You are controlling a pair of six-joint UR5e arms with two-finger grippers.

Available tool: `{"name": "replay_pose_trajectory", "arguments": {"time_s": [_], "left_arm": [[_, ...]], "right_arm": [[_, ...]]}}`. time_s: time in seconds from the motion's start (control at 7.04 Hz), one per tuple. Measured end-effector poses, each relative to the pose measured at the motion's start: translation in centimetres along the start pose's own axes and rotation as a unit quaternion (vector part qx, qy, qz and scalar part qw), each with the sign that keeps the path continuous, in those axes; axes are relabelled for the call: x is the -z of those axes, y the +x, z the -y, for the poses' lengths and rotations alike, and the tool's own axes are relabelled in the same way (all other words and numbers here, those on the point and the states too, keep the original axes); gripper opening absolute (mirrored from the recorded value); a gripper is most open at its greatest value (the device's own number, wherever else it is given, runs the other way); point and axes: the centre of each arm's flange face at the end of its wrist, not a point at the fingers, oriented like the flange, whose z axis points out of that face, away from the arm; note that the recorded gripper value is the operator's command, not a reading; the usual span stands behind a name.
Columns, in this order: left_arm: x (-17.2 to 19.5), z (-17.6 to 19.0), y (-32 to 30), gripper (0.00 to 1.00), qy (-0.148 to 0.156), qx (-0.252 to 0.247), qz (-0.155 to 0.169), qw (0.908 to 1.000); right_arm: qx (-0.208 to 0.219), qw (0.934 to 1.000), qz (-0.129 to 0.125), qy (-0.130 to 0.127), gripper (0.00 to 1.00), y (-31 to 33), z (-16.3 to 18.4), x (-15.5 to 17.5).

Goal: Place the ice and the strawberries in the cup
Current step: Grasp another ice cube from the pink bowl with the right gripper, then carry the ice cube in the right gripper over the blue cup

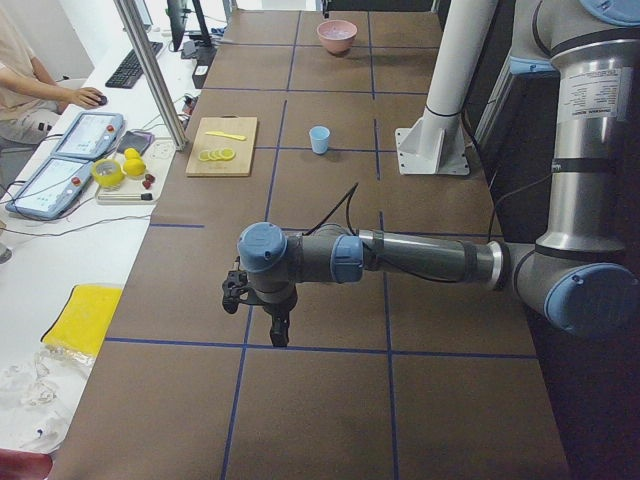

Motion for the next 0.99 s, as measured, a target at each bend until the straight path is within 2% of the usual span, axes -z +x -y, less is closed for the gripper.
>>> {"name": "replay_pose_trajectory", "arguments": {"time_s": [0.14, 0.43, 0.71, 0.99], "left_arm": [[0.0, 0.0, 0.0, 1.00, 0.000, 0.000, 0.000, 1.0000], [0.0, 0.0, 0.0, 1.00, 0.000, 0.000, 0.000, 1.0000], [0.0, 0.0, 0.0, 1.00, 0.000, 0.000, -0.001, 1.0000], [0.0, 0.0, 0.0, 1.00, 0.000, 0.000, -0.001, 1.0000]], "right_arm": [[-0.033, 0.9993, 0.011, 0.011, 0.00, -3.0, 2.8, 1.3], [-0.079, 0.9958, 0.041, 0.020, 0.00, -12.2, 7.8, 1.9], [-0.126, 0.9899, 0.062, 0.019, 0.00, -26.4, 11.2, 0.9], [-0.163, 0.9854, 0.047, 0.015, 0.00, -41.7, 12.0, 0.0]]}}
